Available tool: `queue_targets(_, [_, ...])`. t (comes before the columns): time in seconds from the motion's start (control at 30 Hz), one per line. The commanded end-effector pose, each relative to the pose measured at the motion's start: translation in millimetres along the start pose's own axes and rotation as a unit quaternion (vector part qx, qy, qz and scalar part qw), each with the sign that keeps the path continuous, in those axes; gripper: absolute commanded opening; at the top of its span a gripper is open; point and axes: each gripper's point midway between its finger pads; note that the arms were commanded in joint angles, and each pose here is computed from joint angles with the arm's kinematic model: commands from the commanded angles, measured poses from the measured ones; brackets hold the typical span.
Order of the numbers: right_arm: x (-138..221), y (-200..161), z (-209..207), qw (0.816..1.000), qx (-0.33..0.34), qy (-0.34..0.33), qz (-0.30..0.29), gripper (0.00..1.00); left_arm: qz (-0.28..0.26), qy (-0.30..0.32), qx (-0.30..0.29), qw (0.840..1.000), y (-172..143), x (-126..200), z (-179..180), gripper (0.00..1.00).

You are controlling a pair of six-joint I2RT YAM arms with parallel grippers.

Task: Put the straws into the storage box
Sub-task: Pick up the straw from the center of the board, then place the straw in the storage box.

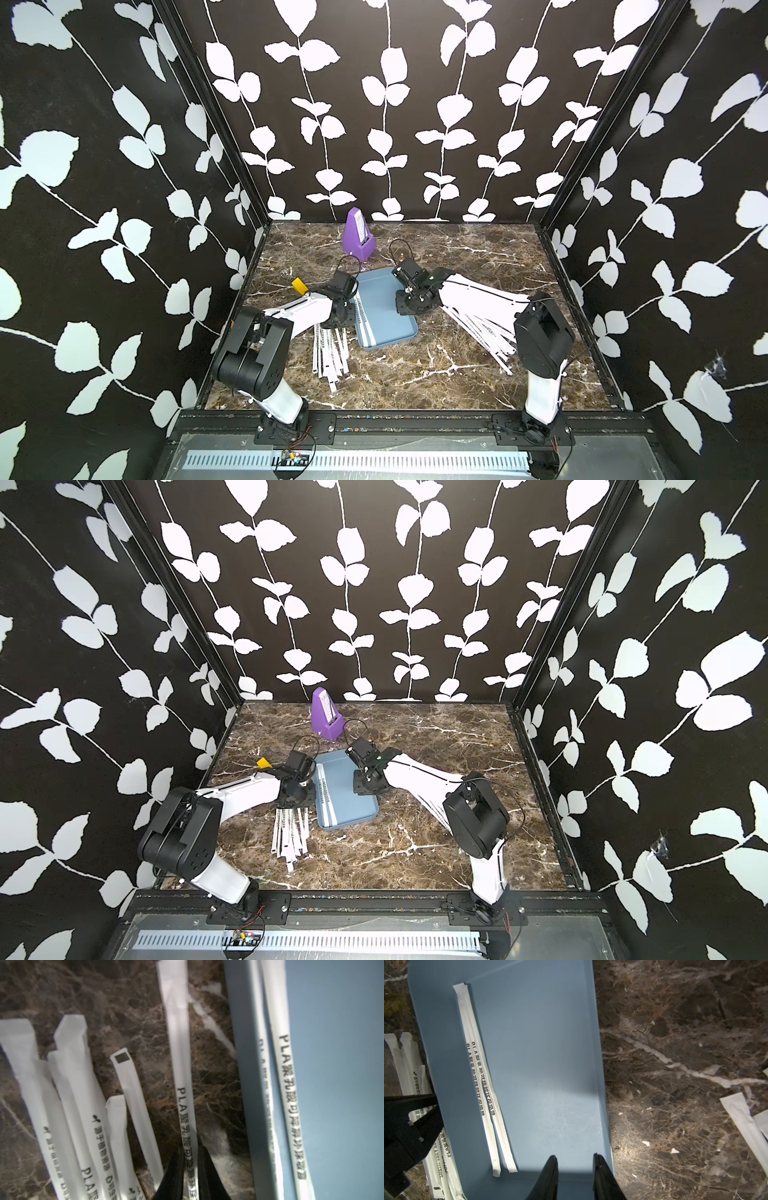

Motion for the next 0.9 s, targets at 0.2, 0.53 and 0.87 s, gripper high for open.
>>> queue_targets(0.2, [13, 3, -13, 1.0, -0.001, 0.012, -0.016, 0.3, -0.012, 0.009, 0.004, 1.0, 6, 14, 0, 0.05])
queue_targets(0.53, [27, 13, -26, 1.0, -0.002, 0.024, -0.017, 0.29, -0.101, 0.008, 0.044, 0.994, 38, 94, 10, 0.0])
queue_targets(0.87, [30, 23, -42, 0.999, -0.014, 0.021, -0.02, 0.28, -0.133, -0.137, 0.098, 0.977, 58, 84, -87, 0.0])
Point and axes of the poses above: each gripper's point midway between its finger pads, its own x axis back along the fingers, its own z axis along the line the jaws close on, y = z × x, and after that the axes turned 3 degrees about x, right-handed
